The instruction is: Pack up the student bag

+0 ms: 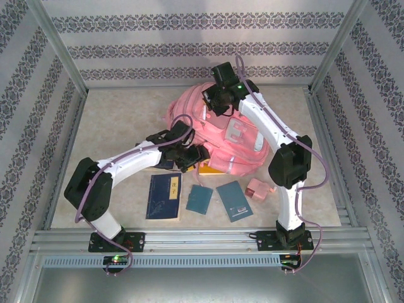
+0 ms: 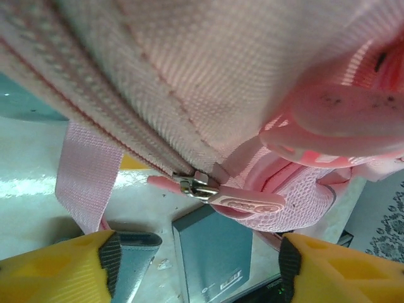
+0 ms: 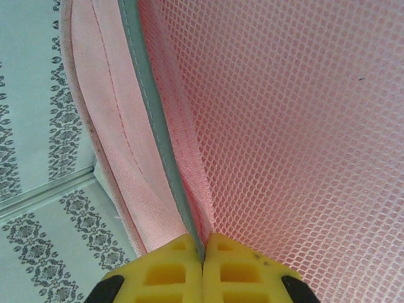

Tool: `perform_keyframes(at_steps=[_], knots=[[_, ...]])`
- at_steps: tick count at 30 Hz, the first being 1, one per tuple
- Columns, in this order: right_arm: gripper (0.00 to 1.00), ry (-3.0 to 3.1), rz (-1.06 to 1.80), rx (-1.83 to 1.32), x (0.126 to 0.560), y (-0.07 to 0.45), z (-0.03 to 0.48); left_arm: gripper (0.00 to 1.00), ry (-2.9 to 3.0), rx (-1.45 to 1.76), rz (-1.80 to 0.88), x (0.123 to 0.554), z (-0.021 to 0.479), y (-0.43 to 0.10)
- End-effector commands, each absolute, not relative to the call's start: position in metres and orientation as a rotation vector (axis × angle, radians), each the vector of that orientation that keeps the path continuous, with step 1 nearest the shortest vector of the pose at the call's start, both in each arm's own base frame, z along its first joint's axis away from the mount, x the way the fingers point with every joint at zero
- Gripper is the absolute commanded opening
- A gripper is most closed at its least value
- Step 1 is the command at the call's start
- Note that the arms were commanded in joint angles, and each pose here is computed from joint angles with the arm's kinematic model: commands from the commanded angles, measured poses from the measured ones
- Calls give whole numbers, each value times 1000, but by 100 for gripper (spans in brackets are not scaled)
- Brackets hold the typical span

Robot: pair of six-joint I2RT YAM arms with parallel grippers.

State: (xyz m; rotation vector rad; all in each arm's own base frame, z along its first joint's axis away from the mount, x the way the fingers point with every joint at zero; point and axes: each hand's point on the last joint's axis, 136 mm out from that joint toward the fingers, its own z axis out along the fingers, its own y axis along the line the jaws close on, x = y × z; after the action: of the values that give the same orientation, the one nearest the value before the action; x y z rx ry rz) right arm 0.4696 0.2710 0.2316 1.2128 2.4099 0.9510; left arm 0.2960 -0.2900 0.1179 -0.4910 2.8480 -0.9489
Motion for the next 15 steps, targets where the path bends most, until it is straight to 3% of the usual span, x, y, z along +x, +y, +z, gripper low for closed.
perform_keyframes(at_steps=[1,6,15], knots=[[0,2324,1116,1162,477,292,272,72,2845,-576,-888,307,134,-284],[0,2332,1112,1177,476,294,266,74,2902,-545,-762,309,129,-281],[0,2325,1135,1186,478,297,266,74,2949,-216,-372,302,115,-276]])
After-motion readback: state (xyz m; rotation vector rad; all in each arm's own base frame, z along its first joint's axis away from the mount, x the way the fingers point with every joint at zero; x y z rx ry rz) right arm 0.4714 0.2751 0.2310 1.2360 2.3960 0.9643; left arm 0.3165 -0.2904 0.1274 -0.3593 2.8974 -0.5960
